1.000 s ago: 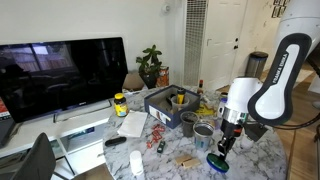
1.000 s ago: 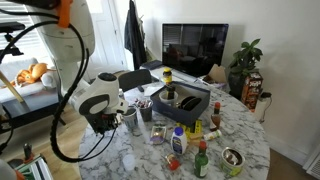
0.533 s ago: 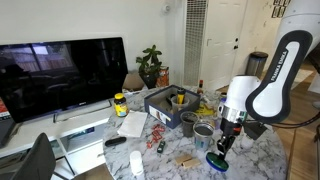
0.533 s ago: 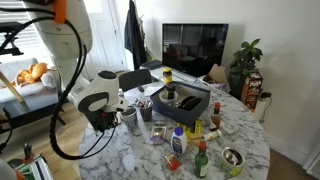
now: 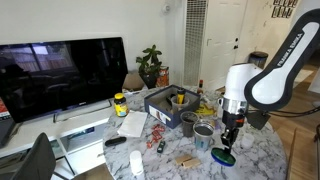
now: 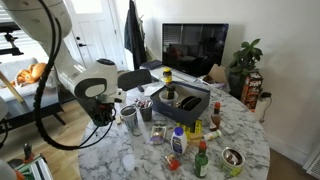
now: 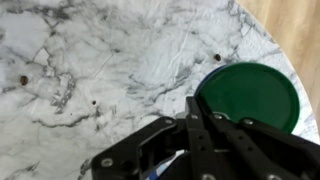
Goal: Put the green lid on top of the blue lid then stack them up together
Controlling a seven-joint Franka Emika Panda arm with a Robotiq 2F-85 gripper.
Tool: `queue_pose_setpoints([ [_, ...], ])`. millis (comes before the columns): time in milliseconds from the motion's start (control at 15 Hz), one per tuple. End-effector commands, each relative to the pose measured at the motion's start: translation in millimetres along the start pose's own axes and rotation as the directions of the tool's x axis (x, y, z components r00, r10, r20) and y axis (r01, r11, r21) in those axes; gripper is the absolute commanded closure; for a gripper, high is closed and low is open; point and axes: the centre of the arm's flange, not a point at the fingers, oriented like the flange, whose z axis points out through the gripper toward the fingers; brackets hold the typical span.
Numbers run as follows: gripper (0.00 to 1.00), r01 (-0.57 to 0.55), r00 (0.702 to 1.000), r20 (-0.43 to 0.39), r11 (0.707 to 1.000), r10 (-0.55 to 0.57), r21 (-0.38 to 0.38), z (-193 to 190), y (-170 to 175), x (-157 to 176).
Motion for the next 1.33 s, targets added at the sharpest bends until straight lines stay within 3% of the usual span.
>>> queue_pose_setpoints([
  [0, 0.99, -0.005, 1.0, -0.025, 0.997, 0.003, -0.072, -63, 3, -19],
  [600, 0.99, -0.042, 0.992, -0.125, 0.99, 0.025, -0.133, -121, 14, 30],
  [667, 0.97, -0.04, 0.993, -0.114, 0.994, 0.028, -0.106, -88, 11, 46],
  [1267, 0.99, -0.078, 0.978, -0.204, 0.981, 0.04, -0.178, -130, 15, 76],
])
